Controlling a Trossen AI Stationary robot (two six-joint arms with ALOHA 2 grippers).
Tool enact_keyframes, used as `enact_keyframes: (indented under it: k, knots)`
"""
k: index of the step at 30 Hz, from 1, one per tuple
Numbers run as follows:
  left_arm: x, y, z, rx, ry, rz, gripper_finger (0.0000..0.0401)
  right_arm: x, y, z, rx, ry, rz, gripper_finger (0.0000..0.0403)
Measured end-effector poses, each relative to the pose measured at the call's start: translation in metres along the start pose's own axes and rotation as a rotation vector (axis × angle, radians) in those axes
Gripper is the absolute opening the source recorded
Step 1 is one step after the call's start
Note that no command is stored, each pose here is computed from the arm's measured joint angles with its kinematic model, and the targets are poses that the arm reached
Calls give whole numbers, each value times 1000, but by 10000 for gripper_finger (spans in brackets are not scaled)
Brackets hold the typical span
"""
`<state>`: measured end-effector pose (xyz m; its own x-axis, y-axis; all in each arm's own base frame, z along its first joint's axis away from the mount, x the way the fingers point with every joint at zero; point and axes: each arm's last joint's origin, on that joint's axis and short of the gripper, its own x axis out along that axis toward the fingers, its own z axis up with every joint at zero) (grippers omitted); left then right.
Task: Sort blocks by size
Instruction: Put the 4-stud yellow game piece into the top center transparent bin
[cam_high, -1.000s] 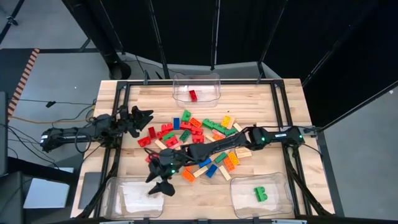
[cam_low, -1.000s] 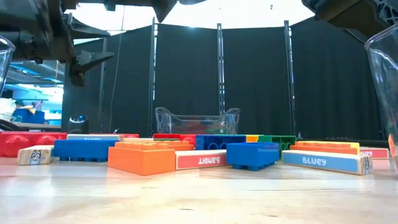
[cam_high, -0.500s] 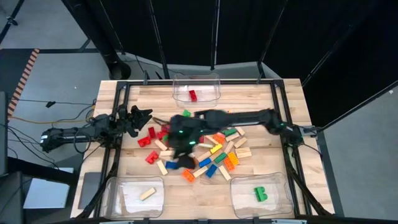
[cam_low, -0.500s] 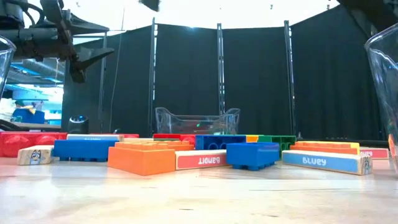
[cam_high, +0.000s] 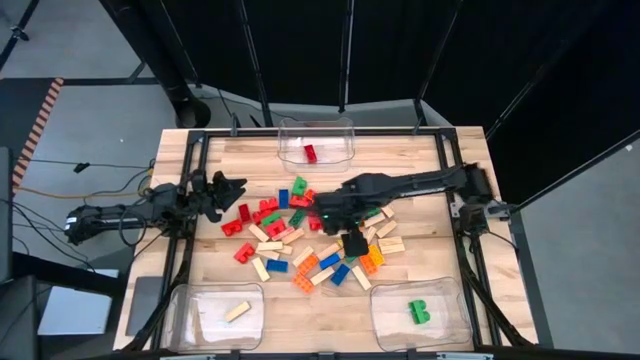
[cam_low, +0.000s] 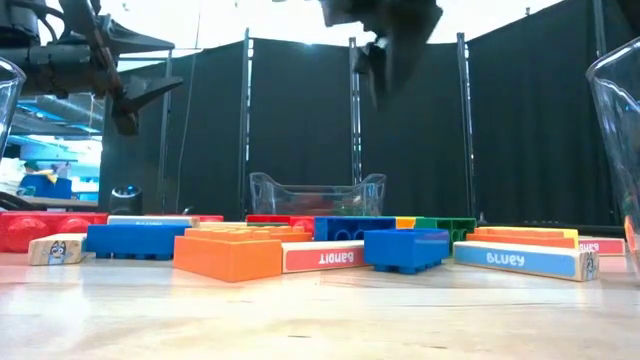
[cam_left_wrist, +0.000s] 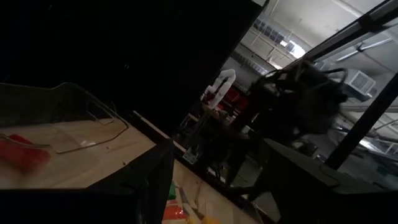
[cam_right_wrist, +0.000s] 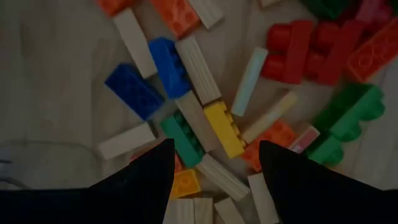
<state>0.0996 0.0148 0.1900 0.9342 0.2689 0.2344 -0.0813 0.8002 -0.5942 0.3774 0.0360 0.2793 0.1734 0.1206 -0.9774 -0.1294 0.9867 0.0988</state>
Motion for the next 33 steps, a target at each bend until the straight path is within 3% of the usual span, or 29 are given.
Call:
enact_keyframes:
  k: [7,12,23,27,33]
  knots:
    - [0,2,-2,5,22,17,245,58,-5,-25,-57,-85,-53,240]
    - [0,2,-2,5,23,19,245,98,-9,-40,-57,-3,-35,243]
    - [0,4,-5,17,49,47,245,122,-13,-36,-86,-28,-37,215]
    - [0,5,-6,21,62,58,245,122,-16,-37,-77,-18,-62,157]
    - [0,5,-6,21,59,57,245,122,-17,-39,-75,5,-84,20]
